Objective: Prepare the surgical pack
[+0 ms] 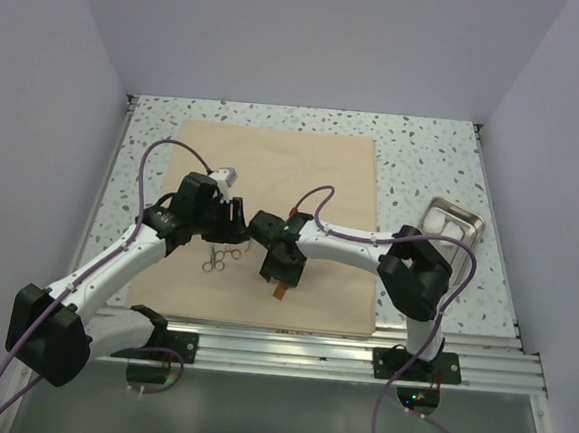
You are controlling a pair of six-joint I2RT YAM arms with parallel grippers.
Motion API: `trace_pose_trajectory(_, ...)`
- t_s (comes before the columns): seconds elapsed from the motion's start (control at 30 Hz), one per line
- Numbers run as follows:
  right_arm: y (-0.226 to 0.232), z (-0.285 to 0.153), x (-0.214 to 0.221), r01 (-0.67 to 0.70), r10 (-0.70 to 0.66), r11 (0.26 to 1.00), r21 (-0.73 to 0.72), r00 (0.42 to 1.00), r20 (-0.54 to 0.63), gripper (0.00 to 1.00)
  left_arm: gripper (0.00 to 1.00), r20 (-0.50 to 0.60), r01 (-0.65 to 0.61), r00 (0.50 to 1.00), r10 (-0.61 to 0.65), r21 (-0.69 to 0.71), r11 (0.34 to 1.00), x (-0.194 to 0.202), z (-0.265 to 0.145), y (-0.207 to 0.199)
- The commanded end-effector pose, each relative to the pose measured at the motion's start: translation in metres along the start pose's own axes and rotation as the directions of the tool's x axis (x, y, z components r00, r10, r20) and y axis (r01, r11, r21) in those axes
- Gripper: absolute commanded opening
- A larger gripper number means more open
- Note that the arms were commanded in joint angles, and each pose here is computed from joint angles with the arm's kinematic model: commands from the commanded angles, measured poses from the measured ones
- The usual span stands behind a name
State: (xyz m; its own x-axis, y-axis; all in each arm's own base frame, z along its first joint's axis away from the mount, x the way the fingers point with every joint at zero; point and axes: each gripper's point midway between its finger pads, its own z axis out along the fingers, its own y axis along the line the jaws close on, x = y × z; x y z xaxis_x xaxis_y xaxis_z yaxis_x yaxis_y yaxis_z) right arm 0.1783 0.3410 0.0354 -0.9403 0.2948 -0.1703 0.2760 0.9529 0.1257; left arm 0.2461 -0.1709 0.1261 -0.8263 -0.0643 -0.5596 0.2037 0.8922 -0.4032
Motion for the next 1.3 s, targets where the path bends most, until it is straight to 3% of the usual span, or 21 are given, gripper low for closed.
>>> trace_pose_trajectory(0.0,-0.009,0.001,0.003,-0.022,0.022,1.0,0.022,1.0,0.006,0.5,0.59,0.025,-0.008,1.0,0.007,0.027,1.0,-0.005,0.0,-0.003)
trace_pose_trajectory(0.5,-0.009,0.017,0.01,0.007,-0.006,1.0,0.027,1.0,-0.022,0.5,0.6,0.021,-0.004,1.0,0.003,0.043,0.999,-0.004,0.001,-0.004)
trace_pose_trajectory(1.27,-0.009,0.016,0.008,0.028,-0.027,0.999,0.035,1.0,-0.015,0.35,0.6,0.001,-0.005,1.0,0.004,0.062,0.998,0.002,0.004,-0.005)
